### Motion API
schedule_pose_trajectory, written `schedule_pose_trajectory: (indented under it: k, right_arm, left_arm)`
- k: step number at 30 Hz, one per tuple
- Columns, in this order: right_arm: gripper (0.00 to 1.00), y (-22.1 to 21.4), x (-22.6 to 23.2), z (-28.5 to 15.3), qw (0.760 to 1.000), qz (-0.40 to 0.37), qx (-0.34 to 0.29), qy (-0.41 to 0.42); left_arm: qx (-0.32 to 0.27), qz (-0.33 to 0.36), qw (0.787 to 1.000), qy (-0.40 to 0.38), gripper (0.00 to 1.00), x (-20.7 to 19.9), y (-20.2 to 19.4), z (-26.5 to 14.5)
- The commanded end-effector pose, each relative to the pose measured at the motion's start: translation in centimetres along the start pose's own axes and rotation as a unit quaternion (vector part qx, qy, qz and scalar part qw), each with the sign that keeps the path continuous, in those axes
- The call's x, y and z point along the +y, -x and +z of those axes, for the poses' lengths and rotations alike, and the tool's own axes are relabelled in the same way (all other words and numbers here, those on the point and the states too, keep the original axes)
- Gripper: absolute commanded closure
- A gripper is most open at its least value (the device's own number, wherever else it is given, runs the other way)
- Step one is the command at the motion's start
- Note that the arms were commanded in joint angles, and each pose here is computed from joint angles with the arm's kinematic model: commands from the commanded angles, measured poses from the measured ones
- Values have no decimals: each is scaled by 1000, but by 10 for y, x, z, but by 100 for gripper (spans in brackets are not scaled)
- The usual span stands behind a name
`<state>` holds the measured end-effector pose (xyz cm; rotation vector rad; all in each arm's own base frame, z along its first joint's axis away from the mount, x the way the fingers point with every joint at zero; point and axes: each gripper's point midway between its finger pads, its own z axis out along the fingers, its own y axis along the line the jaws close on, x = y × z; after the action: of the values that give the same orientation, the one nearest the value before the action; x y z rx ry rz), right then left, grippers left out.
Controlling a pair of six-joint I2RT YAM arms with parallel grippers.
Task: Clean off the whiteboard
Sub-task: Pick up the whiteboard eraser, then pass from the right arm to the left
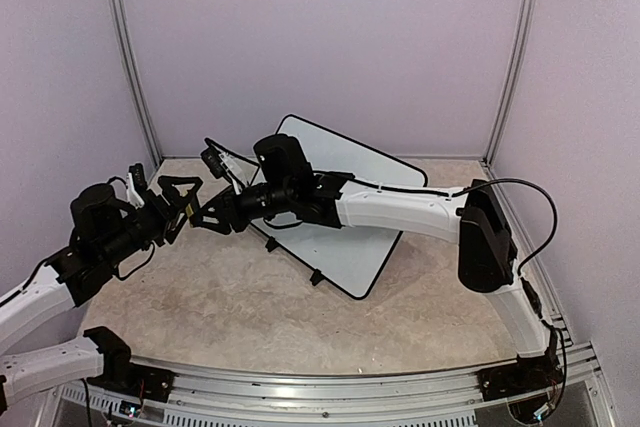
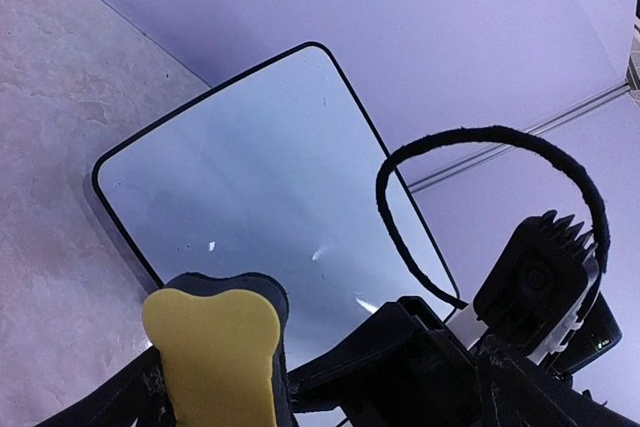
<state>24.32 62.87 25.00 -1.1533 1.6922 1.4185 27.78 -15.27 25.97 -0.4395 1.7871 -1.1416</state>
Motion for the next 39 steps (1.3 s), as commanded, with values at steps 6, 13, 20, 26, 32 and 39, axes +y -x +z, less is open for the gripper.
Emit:
schedule_pose_trajectory:
  k: [6,13,20,26,32,39]
  right_arm:
    - [58,-6,-14,14,998,-14,5,-53]
    - [85,-9,-19,9,997,-10,10,-70]
    - [100,-3,-22,-9,998,12,-8,-67]
    - [100,6,-28,-29,998,44,-36,-40]
    - [100,-19,-48,-7,997,73,7,-38]
    - [95,-70,-78,24,992,106,60,-41]
  left_arm:
    - [-2,-3,1000,-23,1,-8,-3,0]
    - [-7,3,1000,-20,1,-8,-2,-1]
    - [-10,16,1000,-15,1,-6,-1,-2]
    - [-20,18,999,16,1,7,2,-7]
    - [-91,19,990,105,1,37,29,-31]
    - [-169,22,977,130,1,38,57,-66]
